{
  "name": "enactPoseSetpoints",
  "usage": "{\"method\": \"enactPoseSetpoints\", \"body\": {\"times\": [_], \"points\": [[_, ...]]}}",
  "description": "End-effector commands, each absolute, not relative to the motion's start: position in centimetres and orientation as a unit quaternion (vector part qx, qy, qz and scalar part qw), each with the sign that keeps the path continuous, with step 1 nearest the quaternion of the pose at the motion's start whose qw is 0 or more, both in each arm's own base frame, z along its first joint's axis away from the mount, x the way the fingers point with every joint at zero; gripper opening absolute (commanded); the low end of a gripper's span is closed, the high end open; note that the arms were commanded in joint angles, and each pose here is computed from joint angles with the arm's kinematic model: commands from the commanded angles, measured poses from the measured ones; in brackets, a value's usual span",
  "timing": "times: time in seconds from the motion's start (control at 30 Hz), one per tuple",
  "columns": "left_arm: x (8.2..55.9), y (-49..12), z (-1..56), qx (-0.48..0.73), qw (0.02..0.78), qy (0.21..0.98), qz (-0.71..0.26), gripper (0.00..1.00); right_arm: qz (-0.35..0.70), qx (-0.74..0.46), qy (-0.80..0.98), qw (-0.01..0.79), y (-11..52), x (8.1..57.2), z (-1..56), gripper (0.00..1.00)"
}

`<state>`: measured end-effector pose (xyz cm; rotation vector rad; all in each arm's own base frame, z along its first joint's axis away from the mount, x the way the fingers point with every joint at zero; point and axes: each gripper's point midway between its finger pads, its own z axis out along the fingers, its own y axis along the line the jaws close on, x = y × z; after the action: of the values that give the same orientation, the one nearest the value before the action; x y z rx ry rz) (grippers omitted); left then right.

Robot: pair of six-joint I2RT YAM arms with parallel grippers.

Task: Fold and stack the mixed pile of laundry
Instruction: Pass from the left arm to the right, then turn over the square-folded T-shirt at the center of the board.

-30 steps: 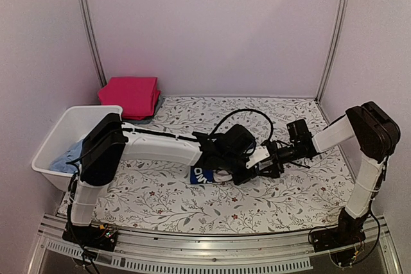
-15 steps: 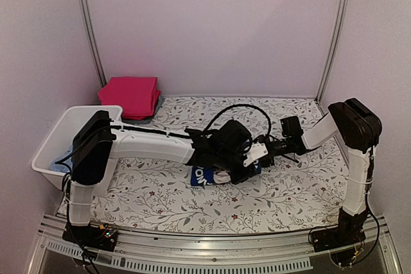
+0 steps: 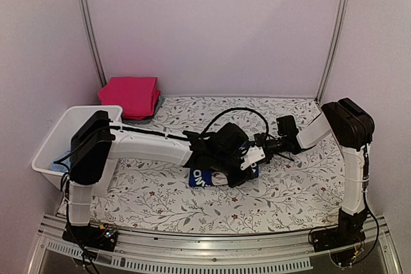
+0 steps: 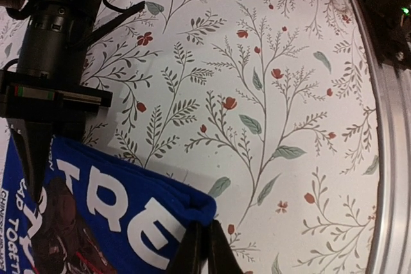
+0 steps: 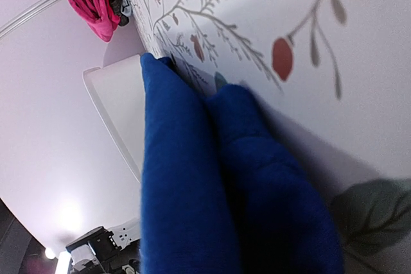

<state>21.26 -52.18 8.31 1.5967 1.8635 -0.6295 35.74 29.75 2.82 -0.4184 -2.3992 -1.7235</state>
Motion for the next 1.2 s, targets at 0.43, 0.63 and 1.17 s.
{"method": "enactPoseSetpoints", "body": {"times": [0.43,0.63,1.17], "points": [[29.8,-42.7,16.3,0.391,0.365,0.800,-0.271,0.85,-0.453,-0.094,-0.886,-0.010,25.7,38.7,7.2,0.00],[33.2,-38.8,15.5,0.325,0.365,0.839,-0.238,0.97,-0.385,-0.092,-0.917,-0.052,20.8,38.9,10.6,0.00],[34.2,-34.2,14.0,0.291,0.357,0.861,-0.215,1.00,0.027,-0.170,-0.963,-0.208,-3.0,37.7,20.9,0.00]]}}
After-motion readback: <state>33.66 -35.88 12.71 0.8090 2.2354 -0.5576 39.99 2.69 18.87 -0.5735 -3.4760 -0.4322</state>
